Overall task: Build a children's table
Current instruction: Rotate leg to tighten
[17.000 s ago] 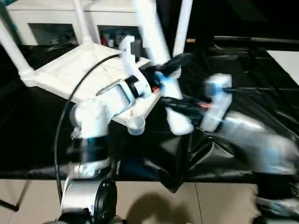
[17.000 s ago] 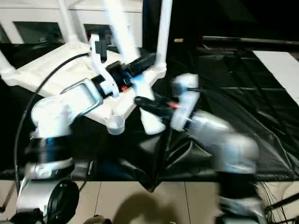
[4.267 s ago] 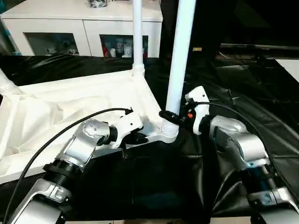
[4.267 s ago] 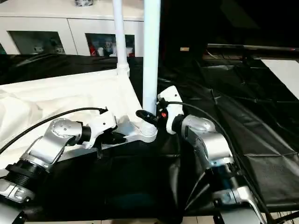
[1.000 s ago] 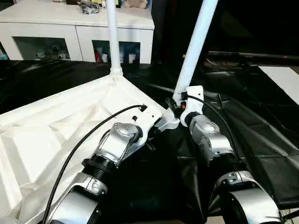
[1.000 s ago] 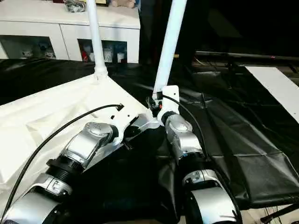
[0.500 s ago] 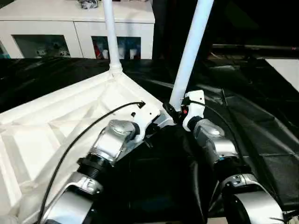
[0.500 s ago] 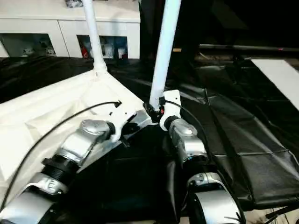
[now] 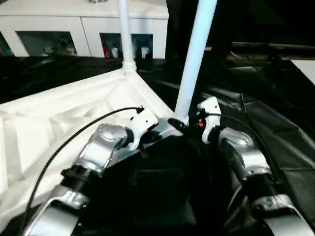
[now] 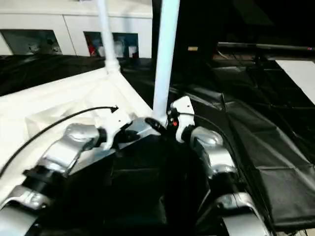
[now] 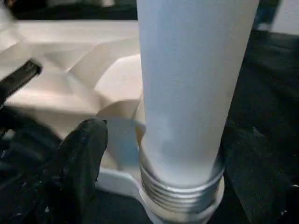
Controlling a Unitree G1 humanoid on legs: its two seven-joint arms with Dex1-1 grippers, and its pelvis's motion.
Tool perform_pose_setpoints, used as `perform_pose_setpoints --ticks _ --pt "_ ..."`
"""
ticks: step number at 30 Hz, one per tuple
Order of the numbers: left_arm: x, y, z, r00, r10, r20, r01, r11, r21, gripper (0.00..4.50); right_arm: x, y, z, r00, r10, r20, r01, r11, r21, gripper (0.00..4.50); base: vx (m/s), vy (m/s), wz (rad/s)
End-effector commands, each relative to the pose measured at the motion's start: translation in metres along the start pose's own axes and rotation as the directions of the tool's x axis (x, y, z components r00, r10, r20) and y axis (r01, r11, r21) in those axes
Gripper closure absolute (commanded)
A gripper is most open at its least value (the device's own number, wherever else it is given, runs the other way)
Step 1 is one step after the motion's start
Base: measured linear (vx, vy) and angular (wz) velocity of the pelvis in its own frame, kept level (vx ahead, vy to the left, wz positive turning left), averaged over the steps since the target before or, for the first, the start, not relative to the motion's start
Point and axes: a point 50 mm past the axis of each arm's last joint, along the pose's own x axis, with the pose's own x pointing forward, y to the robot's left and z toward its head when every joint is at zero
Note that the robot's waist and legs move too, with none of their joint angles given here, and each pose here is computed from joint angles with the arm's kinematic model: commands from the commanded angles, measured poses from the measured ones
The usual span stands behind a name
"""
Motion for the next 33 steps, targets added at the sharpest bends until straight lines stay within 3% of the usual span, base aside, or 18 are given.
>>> perform_pose_setpoints --ticks 1,8,14,15,19,26,33 --pt "0.0 -0.011 -0.011 0.993 -0.116 -0.017 0.117 0.993 0.035 4.5 -0.002 0.01 0.004 0.993 0.12 -0.004 -0.12 0.992 -0.039 0.58 0.0 0.0 0.0" --pt "-0.019 -0.011 -0.016 0.972 -0.233 -0.021 0.234 0.967 0.101 4.5 -0.016 0.016 0.001 0.975 0.213 -0.058 -0.22 0.963 -0.158 0.58 0.0 0.0 0.0" --pt "-0.022 -0.011 -0.015 0.966 -0.258 -0.01 0.257 0.961 0.103 4.5 -0.017 0.021 -0.001 0.964 0.253 -0.082 -0.263 0.95 -0.165 0.58 0.0 0.0 0.0" --pt "-0.023 -0.011 -0.015 0.966 -0.259 -0.01 0.259 0.96 0.104 4.5 -0.017 0.022 -0.002 0.962 0.259 -0.086 -0.27 0.948 -0.17 0.84 0.0 0.0 0.0" --pt "-0.024 -0.01 -0.016 0.965 -0.262 -0.012 0.261 0.959 0.106 4.5 -0.018 0.023 -0.004 0.958 0.268 -0.101 -0.282 0.943 -0.177 0.96 0.0 0.0 0.0" --pt "-0.024 -0.009 -0.017 0.964 -0.265 -0.011 0.265 0.959 0.105 4.5 -0.018 0.022 -0.005 0.957 0.27 -0.111 -0.286 0.941 -0.178 1.71 0.0 0.0 0.0" --pt "-0.025 -0.007 -0.017 0.964 -0.265 -0.014 0.265 0.959 0.104 4.5 -0.018 0.024 -0.01 0.952 0.279 -0.13 -0.299 0.937 -0.179 2.17 0.0 0.0 0.0"
